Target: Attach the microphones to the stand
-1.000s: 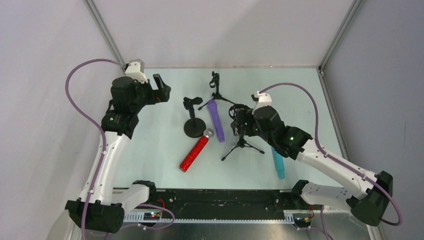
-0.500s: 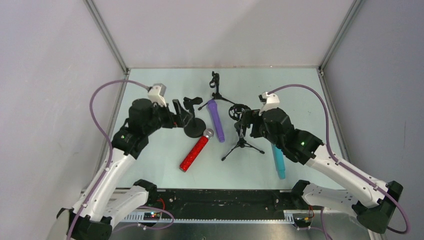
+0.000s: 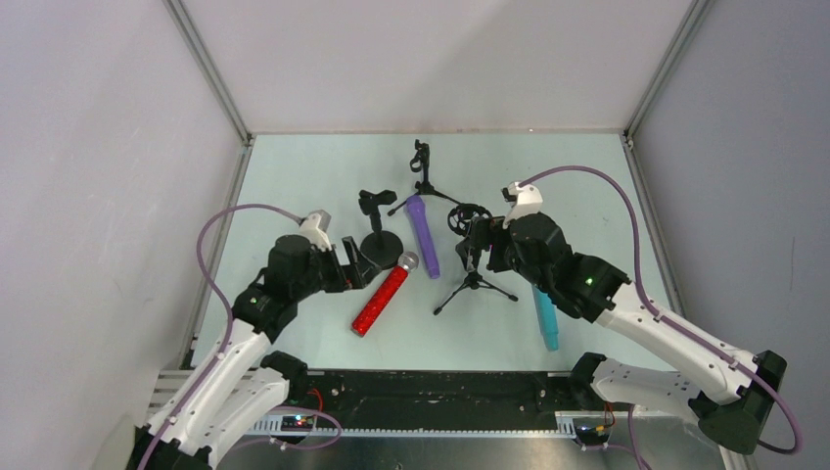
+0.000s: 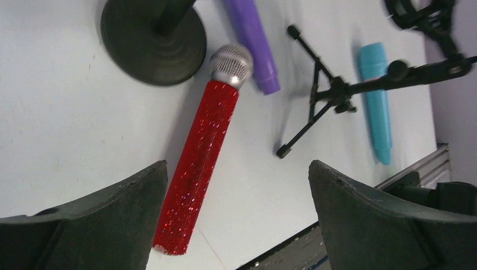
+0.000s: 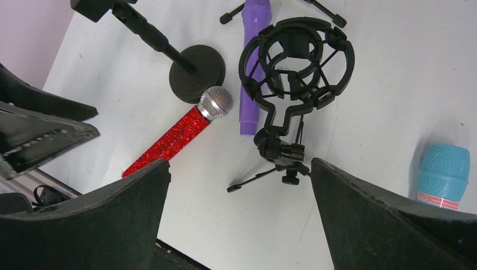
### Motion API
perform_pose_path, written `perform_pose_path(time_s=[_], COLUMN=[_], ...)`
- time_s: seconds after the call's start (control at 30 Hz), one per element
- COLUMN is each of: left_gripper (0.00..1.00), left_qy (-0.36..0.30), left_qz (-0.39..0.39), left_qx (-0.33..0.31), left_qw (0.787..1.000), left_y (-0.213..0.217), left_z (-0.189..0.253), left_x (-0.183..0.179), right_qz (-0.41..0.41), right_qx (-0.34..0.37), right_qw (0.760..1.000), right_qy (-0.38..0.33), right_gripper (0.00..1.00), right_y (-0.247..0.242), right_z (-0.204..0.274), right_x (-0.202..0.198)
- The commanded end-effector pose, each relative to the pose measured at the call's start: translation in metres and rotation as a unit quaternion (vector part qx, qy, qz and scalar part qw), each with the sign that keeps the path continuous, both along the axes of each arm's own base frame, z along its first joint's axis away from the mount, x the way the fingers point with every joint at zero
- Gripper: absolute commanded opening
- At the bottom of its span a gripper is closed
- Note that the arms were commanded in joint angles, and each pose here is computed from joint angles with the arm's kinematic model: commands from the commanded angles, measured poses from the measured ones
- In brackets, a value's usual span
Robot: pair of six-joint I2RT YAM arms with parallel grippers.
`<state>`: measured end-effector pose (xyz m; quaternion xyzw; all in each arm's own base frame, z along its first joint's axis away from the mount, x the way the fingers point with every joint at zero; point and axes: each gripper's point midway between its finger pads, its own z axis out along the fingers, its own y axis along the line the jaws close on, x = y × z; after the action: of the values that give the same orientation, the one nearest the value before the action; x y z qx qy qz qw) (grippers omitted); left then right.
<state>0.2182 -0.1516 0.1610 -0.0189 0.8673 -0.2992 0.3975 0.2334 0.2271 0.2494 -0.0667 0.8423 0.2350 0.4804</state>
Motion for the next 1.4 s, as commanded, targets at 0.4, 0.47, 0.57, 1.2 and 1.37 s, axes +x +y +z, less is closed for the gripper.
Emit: perform_pose_path(time_s=[0.4, 0.47, 0.57, 1.2, 1.37], left_gripper=[0.98, 0.98, 0.98, 0.68, 0.48], left_qy=[0.12, 0.123, 0.133, 0.125, 0.135], left_qz=[-0.013, -0.016, -0.018, -0.044, -0.06], left_qx=[0.084, 0.103, 0.133, 0.346, 0.383], left_qw=[0.989, 0.987, 0.982, 0.929, 0.912], left_y=[-0.007, -0.008, -0.008, -0.007, -0.008], left_z=[-0.091, -0.095, -0.104, -0.132, -0.145], left_x=[-0.018, -0.019, -0.019, -0.033, -0.041], right_qz=[-0.009, -0.01, -0.012, -0.028, -0.027], right_qx=[-0.007, -0.008, -0.01, -0.004, -0.002], right_qw=[1.0, 1.0, 1.0, 1.0, 1.0], right_qy=[-0.001, -0.004, -0.005, 0.0, 0.004], right_gripper=[0.99, 0.99, 0.99, 0.99, 1.0], right_y=[0.0, -0.001, -0.001, -0.011, -0.012], right_z=[-0.002, -0.001, -0.001, -0.002, -0.003], right_x=[0.003, 0.004, 0.005, 0.018, 0.018])
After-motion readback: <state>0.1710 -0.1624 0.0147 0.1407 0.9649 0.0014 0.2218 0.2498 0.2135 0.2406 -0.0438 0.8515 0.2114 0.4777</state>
